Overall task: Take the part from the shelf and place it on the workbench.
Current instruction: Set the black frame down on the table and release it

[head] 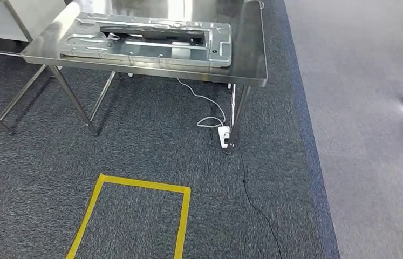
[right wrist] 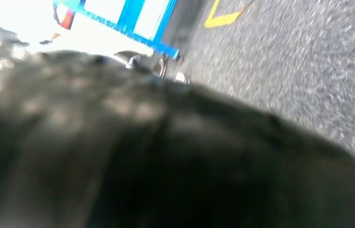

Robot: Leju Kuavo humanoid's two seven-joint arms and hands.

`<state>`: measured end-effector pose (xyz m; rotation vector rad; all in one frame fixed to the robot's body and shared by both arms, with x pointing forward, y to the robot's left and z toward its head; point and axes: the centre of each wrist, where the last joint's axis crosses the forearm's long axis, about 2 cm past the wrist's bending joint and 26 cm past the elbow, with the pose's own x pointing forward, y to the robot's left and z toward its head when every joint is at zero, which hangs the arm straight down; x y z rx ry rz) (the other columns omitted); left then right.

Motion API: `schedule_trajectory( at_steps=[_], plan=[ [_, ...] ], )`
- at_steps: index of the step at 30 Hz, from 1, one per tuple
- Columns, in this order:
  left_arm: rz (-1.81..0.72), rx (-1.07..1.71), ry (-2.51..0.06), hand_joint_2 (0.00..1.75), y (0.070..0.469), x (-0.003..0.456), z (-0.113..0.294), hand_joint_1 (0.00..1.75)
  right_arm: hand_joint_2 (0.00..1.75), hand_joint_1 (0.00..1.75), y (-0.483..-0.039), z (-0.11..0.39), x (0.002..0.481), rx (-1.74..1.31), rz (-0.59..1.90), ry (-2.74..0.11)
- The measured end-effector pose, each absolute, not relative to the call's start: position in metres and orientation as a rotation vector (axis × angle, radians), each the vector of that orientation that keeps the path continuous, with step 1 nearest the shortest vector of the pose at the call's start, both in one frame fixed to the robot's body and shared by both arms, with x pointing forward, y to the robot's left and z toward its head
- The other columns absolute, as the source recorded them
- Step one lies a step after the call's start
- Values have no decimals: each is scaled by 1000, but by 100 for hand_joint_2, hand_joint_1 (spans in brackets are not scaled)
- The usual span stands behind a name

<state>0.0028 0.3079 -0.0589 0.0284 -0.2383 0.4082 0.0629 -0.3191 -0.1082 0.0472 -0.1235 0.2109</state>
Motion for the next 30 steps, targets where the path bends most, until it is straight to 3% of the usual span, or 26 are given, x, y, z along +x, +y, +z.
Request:
schedule_trajectory(
  at_steps=[30],
  plan=[
    [369,10,-248,0,306,7,-72,0,0,0,-319,-108,66,72,209,-100]
  ],
)
